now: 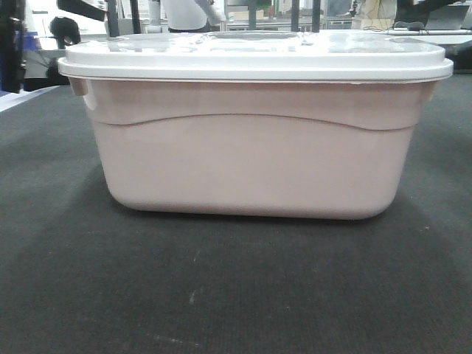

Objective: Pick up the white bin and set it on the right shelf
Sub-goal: 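Close both grippers on the lid rims at the bin's short ends, then lift the pink bin off the table with both grippers, then hold the bin with both grippers while driving toward the steel shelving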

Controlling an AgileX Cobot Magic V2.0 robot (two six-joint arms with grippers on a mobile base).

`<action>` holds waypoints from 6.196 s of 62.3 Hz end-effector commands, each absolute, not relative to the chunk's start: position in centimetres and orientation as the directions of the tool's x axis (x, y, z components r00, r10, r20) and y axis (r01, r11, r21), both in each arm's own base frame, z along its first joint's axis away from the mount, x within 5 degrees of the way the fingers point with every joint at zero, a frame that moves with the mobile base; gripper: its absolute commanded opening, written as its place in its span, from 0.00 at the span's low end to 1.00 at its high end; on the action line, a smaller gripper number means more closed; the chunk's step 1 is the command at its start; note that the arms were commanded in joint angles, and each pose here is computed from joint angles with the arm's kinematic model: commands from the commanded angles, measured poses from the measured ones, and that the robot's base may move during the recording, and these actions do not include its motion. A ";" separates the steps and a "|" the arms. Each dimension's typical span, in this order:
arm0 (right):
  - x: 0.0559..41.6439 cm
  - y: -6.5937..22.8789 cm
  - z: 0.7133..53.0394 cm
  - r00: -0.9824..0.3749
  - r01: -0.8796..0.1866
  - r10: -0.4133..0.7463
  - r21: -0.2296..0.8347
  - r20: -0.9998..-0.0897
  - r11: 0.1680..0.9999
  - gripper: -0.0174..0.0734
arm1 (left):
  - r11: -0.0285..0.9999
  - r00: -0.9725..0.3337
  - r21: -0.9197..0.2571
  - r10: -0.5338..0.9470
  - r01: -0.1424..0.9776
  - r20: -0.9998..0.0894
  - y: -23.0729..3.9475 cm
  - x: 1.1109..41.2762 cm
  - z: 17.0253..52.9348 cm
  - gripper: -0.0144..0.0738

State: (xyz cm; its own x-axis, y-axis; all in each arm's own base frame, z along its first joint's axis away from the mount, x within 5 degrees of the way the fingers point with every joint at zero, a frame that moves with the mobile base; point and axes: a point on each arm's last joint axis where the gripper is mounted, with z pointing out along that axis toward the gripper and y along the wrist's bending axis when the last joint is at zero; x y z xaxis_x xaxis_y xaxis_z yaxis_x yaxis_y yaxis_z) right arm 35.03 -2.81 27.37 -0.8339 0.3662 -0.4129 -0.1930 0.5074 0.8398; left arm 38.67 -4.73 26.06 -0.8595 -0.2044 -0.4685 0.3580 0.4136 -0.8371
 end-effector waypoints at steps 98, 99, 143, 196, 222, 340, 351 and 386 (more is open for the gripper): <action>31.1 3.7 37.6 -0.719 -0.568 0.321 0.788 -0.616 0.240 0.26 | 0.177 -0.717 -0.736 -0.167 0.653 -0.677 -9.1 33.9 37.7 0.03; 31.0 3.7 38.0 -0.711 -0.577 0.327 0.782 -0.622 0.235 0.26 | 0.177 -0.705 -0.724 -0.167 0.666 -0.689 -9.1 33.6 38.3 0.03; 24.8 4.6 49.1 -0.430 -0.830 0.376 0.523 -0.821 0.194 0.26 | 0.096 -0.423 -0.438 -0.149 0.894 -0.894 -11.0 23.9 50.3 0.03; 25.5 4.2 49.3 -0.401 -0.803 0.430 0.536 -0.809 0.261 0.26 | 0.107 -0.414 -0.431 -0.150 0.896 -0.898 -11.0 23.7 50.5 0.03; 25.5 4.2 49.3 -0.401 -0.803 0.430 0.536 -0.809 0.261 0.26 | 0.107 -0.414 -0.431 -0.150 0.896 -0.898 -11.0 23.7 50.5 0.03; 25.8 4.2 49.1 -0.408 -0.798 0.432 0.544 -0.804 0.260 0.26 | 0.107 -0.414 -0.431 -0.150 0.896 -0.898 -11.0 23.7 50.5 0.03; 25.8 4.2 49.1 -0.408 -0.798 0.432 0.544 -0.804 0.260 0.26 | 0.107 -0.414 -0.431 -0.150 0.896 -0.898 -11.0 23.7 50.5 0.03; 25.8 4.2 49.1 -0.408 -0.798 0.431 0.544 -0.805 0.260 0.26 | 0.107 -0.414 -0.431 -0.150 0.896 -0.898 -11.0 23.7 50.5 0.03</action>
State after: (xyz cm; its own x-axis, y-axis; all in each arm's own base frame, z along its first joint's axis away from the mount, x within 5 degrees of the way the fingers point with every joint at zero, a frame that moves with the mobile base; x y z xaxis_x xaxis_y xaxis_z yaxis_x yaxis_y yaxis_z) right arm 30.28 0.93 45.40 -0.3667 0.5221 -0.7700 -0.5674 0.5304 0.6298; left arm 28.35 -8.58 48.51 -0.4182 -0.2851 -0.8624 0.7670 0.3978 -0.5034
